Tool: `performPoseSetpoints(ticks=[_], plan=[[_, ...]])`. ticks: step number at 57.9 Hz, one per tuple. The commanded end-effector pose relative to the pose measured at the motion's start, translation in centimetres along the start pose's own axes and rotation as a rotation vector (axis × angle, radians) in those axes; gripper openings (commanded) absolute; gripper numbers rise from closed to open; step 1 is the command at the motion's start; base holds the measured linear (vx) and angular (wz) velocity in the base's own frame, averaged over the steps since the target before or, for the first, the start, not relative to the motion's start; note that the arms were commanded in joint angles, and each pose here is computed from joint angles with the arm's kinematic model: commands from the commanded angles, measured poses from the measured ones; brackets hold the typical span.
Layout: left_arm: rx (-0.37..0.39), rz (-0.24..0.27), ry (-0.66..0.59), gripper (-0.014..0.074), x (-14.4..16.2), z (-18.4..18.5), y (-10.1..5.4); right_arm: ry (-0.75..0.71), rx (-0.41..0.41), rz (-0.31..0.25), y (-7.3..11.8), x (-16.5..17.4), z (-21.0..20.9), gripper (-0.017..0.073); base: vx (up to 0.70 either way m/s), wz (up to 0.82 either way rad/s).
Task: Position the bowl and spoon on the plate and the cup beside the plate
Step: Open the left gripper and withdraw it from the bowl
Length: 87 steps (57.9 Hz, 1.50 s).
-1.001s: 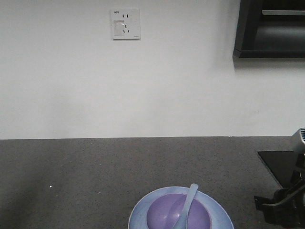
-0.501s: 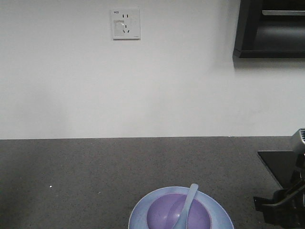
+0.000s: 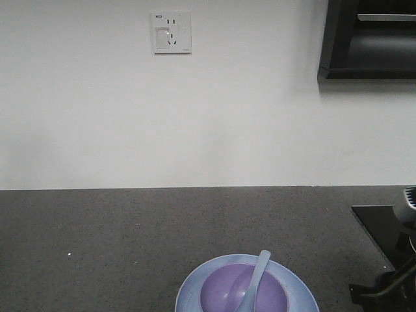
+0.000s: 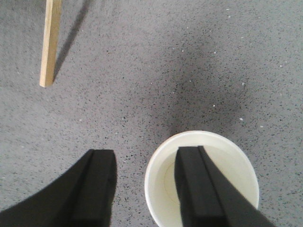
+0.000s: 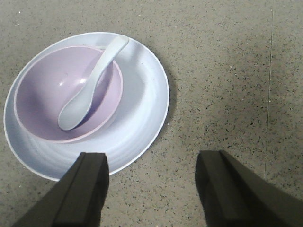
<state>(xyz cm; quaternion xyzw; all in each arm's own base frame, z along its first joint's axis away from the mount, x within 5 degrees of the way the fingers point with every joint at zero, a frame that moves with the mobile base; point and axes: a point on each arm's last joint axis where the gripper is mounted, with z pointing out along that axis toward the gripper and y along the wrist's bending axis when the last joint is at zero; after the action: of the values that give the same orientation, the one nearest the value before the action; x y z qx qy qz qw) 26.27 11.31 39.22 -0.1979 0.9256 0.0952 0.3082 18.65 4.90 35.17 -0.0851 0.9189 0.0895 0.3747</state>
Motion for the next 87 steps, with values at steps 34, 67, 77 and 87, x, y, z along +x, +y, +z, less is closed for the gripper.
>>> performPoseSetpoints(ticks=[34, 67, 77, 87], plan=[[0.101, 0.026, 0.050, 0.0384, -1.1, 3.6, 0.2, -0.112, 0.001, -0.029, 0.1, -1.4, -1.0, 0.0466, 0.00, 0.00], [0.063, 0.054, 0.130, 0.0383, -1.0, 7.1, 0.4, -0.116, 0.001, -0.029, 0.1, -1.5, -1.0, 0.0466, 0.00, 0.00], [0.067, 0.070, 0.128, 0.0363, -1.0, 7.3, 0.3, -0.119, 0.001, -0.028, 0.1, -1.5, -1.0, 0.0466, 0.00, 0.00], [0.068, 0.070, 0.137, 0.0252, -0.9, 7.3, 0.3, -0.121, 0.001, -0.028, 0.1, -1.5, -1.0, 0.0466, 0.00, 0.00]])
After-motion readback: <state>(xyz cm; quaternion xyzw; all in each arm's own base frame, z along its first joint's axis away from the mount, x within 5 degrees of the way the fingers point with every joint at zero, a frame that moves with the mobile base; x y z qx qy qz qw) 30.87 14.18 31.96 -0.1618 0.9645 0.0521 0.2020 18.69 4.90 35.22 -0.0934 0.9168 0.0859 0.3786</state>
